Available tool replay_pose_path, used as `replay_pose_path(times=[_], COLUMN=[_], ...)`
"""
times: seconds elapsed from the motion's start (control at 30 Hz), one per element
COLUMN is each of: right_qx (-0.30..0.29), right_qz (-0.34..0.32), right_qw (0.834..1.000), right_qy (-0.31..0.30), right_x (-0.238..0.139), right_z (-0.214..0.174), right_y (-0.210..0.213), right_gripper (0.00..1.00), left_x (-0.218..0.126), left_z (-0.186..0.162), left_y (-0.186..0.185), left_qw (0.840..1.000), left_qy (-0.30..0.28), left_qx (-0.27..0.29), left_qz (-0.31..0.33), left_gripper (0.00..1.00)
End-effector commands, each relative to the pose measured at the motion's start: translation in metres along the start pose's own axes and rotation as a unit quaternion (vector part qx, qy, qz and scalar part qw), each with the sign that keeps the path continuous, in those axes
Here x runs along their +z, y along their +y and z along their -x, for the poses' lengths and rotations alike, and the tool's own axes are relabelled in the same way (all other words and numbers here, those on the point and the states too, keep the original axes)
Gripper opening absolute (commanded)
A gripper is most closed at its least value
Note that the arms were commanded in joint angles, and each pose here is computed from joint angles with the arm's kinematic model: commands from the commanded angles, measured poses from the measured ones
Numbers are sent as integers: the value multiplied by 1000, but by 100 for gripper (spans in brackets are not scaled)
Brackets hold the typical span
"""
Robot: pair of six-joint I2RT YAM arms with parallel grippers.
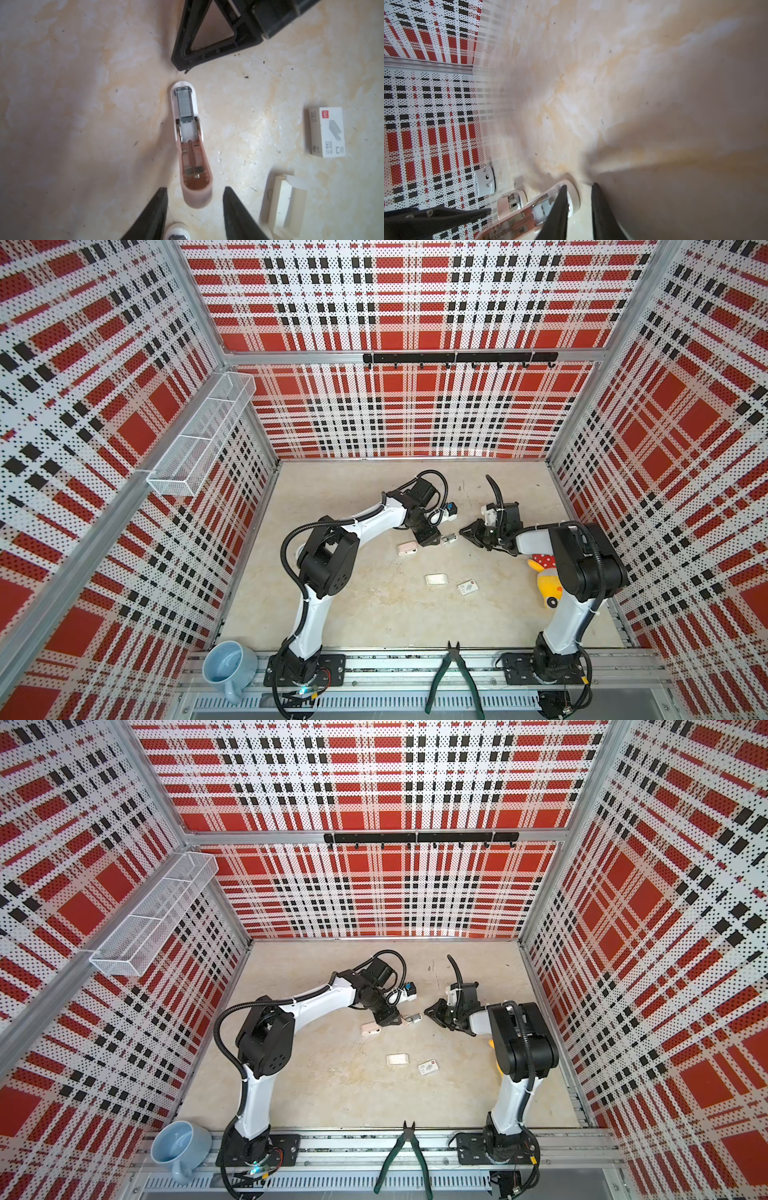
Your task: Load the staples into the stapler
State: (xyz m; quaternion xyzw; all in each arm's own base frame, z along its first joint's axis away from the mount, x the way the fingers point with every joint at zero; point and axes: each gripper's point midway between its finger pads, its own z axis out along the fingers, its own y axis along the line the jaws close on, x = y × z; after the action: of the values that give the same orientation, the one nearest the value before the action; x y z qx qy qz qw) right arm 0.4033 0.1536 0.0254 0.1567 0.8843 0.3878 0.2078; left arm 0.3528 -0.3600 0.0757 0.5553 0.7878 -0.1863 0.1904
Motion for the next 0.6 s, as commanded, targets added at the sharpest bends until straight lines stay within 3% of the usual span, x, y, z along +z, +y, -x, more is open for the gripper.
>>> replay_pose_path(times=[0.0, 0.2, 0.57], right_qx=[-13, -9, 2], right_qz=[30, 31, 27], right_qw=[999, 999, 999], right_qy=[-6, 8, 21], right_x=[5, 9, 10], right_z=[10, 5, -7], right_y=[11, 7, -1], right_gripper=[23, 22, 19], left_x=[8, 12, 13], left_z=[3, 3, 10], left_y=[-1, 0, 1], left_qw=[1000, 1000, 1000], left_qy=[-2, 1, -9], left_qx=[-1, -2, -3], left_qz=[-4, -2, -3], left_gripper=[46, 47, 39])
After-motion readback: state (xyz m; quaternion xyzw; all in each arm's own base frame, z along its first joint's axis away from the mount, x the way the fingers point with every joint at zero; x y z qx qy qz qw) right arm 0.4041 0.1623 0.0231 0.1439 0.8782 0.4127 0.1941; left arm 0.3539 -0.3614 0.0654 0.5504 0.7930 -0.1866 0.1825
